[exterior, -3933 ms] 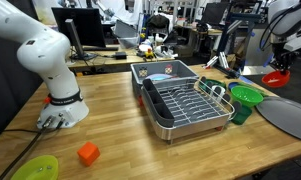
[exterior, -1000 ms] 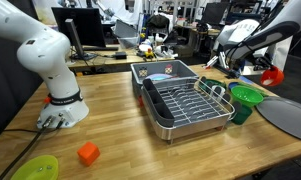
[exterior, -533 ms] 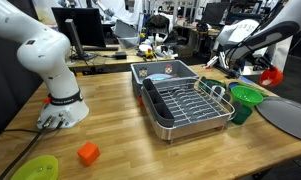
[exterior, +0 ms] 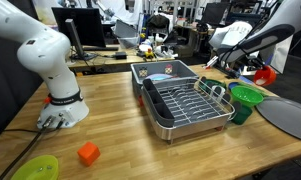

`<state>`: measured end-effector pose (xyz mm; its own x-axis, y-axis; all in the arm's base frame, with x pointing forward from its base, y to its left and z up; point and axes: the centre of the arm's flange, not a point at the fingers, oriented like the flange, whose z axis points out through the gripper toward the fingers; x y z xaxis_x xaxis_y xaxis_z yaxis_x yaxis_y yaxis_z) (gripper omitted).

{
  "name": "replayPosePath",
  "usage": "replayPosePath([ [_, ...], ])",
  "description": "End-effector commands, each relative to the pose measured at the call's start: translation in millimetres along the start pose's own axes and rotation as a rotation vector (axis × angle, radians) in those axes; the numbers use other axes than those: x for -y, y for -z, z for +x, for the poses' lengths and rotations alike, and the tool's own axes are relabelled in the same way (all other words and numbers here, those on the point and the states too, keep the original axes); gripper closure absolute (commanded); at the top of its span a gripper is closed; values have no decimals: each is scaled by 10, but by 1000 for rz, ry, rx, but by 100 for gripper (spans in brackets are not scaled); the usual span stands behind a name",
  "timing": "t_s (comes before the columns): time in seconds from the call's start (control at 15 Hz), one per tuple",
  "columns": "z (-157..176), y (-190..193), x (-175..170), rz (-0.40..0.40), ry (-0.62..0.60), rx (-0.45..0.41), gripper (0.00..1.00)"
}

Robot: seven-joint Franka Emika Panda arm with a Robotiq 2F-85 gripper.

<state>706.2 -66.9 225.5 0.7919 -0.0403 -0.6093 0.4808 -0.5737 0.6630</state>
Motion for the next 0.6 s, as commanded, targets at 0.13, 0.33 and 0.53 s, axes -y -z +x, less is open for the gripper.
replayPosePath([
  [0.13, 113, 47, 150, -115, 74, 19, 98],
  [0.33, 197, 43, 240, -167, 98, 32, 98],
  [0.53, 262, 5, 303, -215, 128, 59, 98],
])
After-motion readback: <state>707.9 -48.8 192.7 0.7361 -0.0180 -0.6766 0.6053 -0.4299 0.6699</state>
